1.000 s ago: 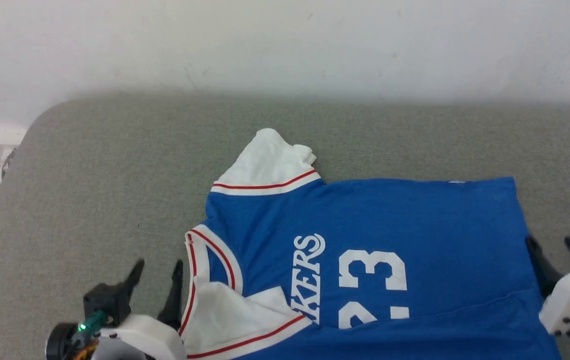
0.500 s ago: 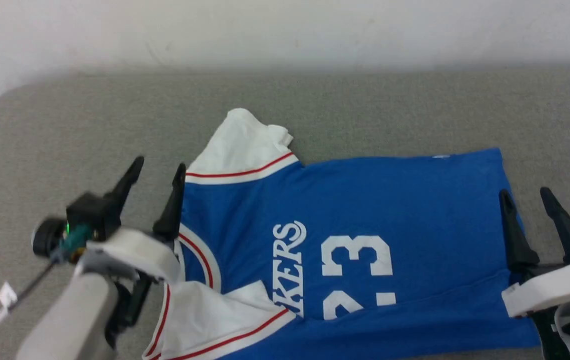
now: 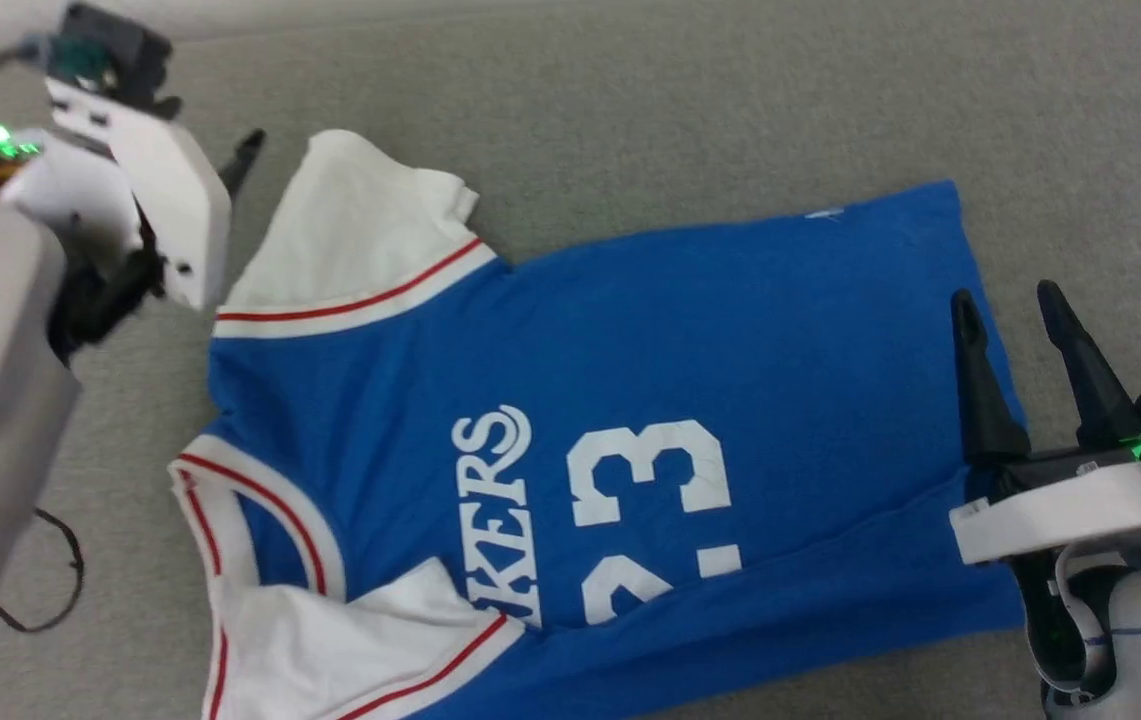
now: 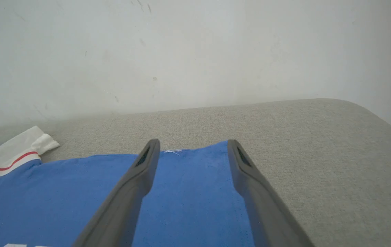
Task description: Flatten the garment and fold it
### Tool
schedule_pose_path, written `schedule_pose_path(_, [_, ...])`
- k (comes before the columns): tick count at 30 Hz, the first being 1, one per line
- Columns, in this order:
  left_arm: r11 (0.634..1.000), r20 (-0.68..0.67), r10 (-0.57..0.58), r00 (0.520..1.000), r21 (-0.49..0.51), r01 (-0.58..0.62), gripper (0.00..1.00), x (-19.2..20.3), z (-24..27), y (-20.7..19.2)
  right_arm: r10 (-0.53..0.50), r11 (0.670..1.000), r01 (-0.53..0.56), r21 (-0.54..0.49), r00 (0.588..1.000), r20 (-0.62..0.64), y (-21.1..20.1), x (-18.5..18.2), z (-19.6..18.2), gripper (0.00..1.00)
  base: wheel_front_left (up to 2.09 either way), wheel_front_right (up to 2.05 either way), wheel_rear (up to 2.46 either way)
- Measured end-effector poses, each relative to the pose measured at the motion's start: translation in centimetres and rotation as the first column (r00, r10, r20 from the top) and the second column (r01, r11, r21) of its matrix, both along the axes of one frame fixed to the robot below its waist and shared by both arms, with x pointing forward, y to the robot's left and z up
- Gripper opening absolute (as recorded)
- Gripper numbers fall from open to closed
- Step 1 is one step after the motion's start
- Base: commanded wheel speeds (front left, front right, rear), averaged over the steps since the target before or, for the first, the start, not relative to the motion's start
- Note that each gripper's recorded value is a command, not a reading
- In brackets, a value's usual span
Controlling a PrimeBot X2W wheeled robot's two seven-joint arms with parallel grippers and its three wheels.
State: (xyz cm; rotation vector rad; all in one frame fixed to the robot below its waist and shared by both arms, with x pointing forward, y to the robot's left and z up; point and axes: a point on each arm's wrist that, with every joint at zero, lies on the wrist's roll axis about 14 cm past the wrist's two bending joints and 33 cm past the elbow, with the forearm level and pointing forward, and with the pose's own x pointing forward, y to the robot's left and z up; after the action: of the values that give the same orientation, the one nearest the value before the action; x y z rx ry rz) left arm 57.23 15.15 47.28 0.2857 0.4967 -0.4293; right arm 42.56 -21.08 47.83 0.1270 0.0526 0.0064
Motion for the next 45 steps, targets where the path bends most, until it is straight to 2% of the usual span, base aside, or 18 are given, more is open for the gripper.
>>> schedule_pose_path(3, [0.999,-0.133,0.027,0.991,0.031,-0.023,1.0,1.6,-2.0,0.0,-0.023,1.0,0.023,-0.002,0.999,-0.023,-0.6,0.0,-1.0,1.0,0.0,0.0,0.0])
schedule_pose_path(7, [0.996,-0.31,0.064,0.948,0.074,-0.042,1.0,2.2,-5.4,0.1,-0.058,0.998,0.058,-0.008,0.996,-0.063,-1.6,-0.5,-2.4,1.0,0.0,0.0,0.0])
schedule_pose_path(12, [0.998,-0.374,0.054,0.926,0.043,-0.041,1.0,3.9,-7.3,-1.3,-0.104,0.994,0.103,-0.022,0.989,-0.105,-2.9,-1.1,-4.1,1.0,0.0,0.0,0.0])
schedule_pose_path(20, [1.0,-0.465,0.014,0.885,0.012,-0.009,1.0,4.5,-10.0,-3.3,-0.182,0.983,0.176,-0.051,0.97,-0.16,-5.2,-2.5,-5.8,1.0,0.0,0.0,0.0])
schedule_pose_path(28, [1.0,-0.561,0.009,0.828,0.024,0.006,1.0,3.3,-10.2,-3.1,-0.192,0.981,0.186,-0.052,0.968,-0.162,-5.5,-2.5,-5.9,1.0,0.0,0.0,0.0])
schedule_pose_path(30, [1.0,-0.562,0.003,0.827,0.026,0.015,1.0,3.3,-10.0,-3.2,-0.191,0.981,0.185,-0.051,0.968,-0.164,-5.4,-2.4,-6.0,1.0,0.0,0.0,0.0])
schedule_pose_path(31, [1.0,-0.562,0.002,0.827,0.027,0.016,0.8,3.3,-10.1,-3.2,-0.191,0.981,0.185,-0.051,0.967,-0.167,-5.4,-2.4,-6.1,1.0,0.0,0.0,0.0])
schedule_pose_path(32, [0.999,-0.564,0.0,0.826,0.027,0.018,0.2,3.3,-10.1,-3.2,-0.191,0.981,0.185,-0.051,0.967,-0.169,-5.4,-2.4,-6.2,1.0,0.0,0.0,0.0])
schedule_pose_path(33, [0.999,-0.568,-0.003,0.823,0.025,0.021,0.0,3.2,-10.1,-3.3,-0.191,0.981,0.185,-0.05,0.967,-0.171,-5.4,-2.4,-6.3,1.0,0.0,0.0,0.0])
schedule_pose_path(36, [1.0,-0.586,-0.02,0.81,0.003,0.027,0.0,2.7,-10.1,-3.8,-0.19,0.982,0.184,-0.049,0.967,-0.171,-5.4,-2.3,-6.3,1.0,0.0,0.0,0.0])
schedule_pose_path(39, [1.0,-0.571,-0.029,0.821,-0.008,0.029,0.0,2.5,-9.9,-3.9,-0.188,0.982,0.182,-0.052,0.967,-0.172,-5.3,-2.3,-6.3,1.0,0.0,0.0,0.0])
schedule_pose_path(42, [0.999,-0.533,-0.033,0.846,-0.02,0.027,0.0,2.4,-9.5,-4.0,-0.184,0.983,0.177,-0.057,0.968,-0.168,-5.3,-2.1,-6.0,1.0,0.0,0.0,0.0])
schedule_pose_path(45, [0.999,-0.449,-0.04,0.893,-0.041,0.024,0.0,2.6,-8.7,-4.1,-0.173,0.984,0.163,-0.072,0.973,-0.155,-5.5,-1.7,-5.3,1.0,0.0,0.0,0.0])
